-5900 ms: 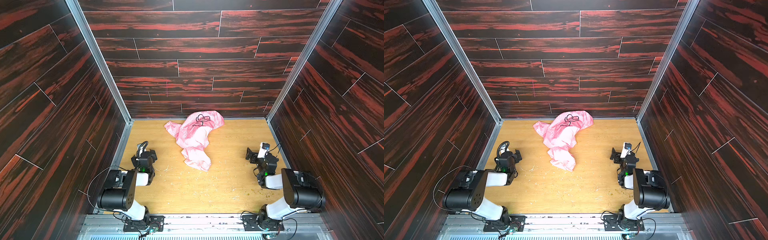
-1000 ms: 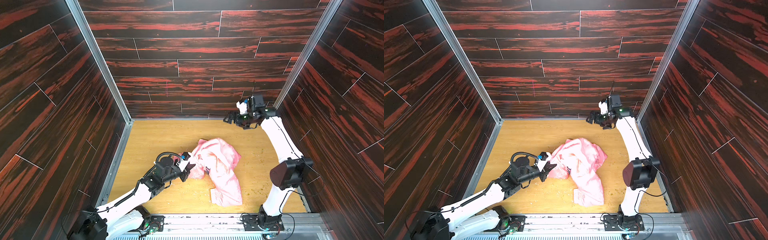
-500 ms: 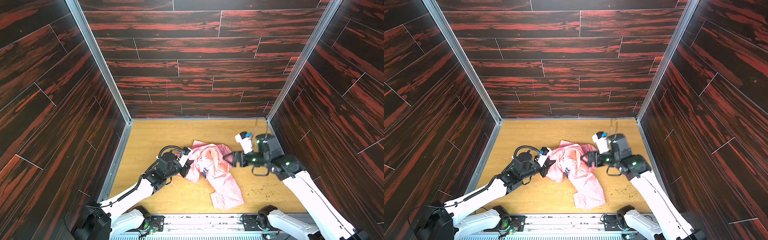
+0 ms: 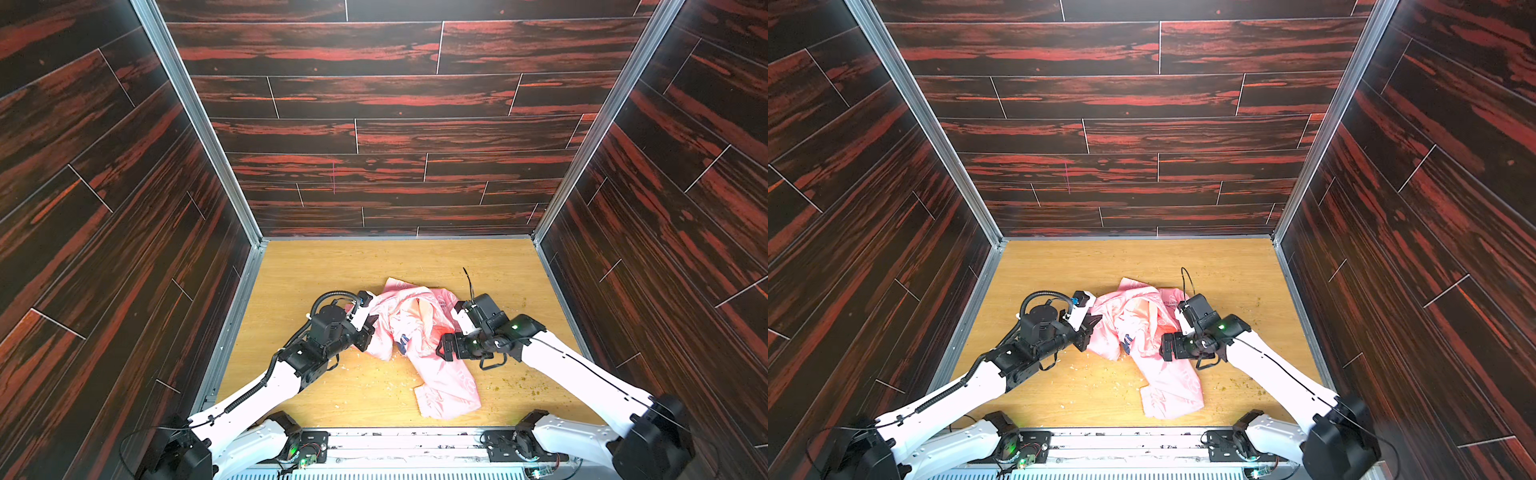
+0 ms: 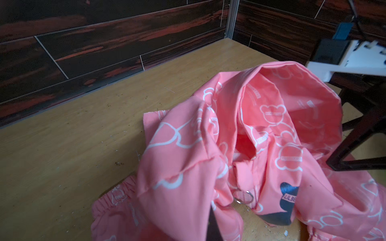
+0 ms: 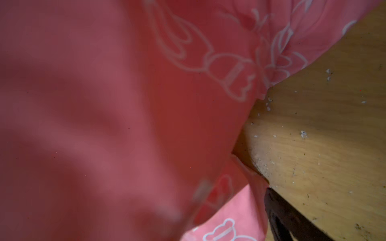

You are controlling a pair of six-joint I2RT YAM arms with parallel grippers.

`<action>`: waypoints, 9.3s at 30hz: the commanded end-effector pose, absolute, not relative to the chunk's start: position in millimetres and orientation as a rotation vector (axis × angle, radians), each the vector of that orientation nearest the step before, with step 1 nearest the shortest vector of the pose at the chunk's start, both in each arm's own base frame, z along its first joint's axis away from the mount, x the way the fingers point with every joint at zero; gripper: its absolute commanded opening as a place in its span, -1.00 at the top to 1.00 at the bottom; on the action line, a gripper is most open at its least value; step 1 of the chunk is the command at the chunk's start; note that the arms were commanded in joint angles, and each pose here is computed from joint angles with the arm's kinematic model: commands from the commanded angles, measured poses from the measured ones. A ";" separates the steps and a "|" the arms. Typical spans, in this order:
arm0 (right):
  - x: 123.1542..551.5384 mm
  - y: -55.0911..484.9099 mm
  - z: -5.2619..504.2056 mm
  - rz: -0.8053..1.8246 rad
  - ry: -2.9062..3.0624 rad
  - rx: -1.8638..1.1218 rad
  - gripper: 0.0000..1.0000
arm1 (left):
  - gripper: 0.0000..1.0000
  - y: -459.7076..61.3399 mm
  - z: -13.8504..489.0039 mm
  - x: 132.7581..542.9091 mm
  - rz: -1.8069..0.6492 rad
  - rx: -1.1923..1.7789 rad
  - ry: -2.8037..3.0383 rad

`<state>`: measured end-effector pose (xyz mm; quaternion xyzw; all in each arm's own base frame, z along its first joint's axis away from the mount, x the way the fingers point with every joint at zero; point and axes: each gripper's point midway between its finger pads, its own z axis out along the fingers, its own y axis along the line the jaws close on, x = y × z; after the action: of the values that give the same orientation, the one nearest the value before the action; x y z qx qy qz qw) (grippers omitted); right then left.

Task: Unzip the jacket
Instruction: Flatten out the jacket at the center of the board.

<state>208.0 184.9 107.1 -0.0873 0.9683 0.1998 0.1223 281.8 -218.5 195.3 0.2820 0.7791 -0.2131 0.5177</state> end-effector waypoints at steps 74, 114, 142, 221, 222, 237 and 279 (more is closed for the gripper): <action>390.9 52.6 291.4 -0.024 2.297 -0.249 1.00 | 1.00 -158.8 313.3 328.0 -0.273 1.035 1.945; 237.8 109.7 66.8 0.448 2.989 0.362 -0.65 | -0.65 -151.8 179.6 271.3 -0.606 0.121 2.307; 264.9 93.7 34.2 0.480 3.069 0.293 -0.21 | -0.83 -237.3 61.1 212.0 -0.752 0.053 2.766; 241.2 141.8 127.8 0.854 2.912 0.302 1.00 | 1.00 -288.4 76.7 203.9 -0.780 0.129 2.684; 242.9 150.7 134.2 0.946 2.897 0.312 1.00 | 1.00 -282.0 82.8 205.5 -0.749 0.135 2.678; 183.2 139.1 166.2 0.836 3.030 0.389 1.00 | 1.00 -151.6 183.6 194.4 -0.451 0.054 2.495; 497.1 225.7 101.7 0.628 2.945 -0.188 -0.05 | -0.38 -175.9 146.6 410.5 -0.411 -0.036 2.773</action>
<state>538.3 198.1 127.3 -0.0139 0.9634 0.2328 0.1324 402.4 -164.0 148.5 -0.0129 0.9772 -0.1050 0.1840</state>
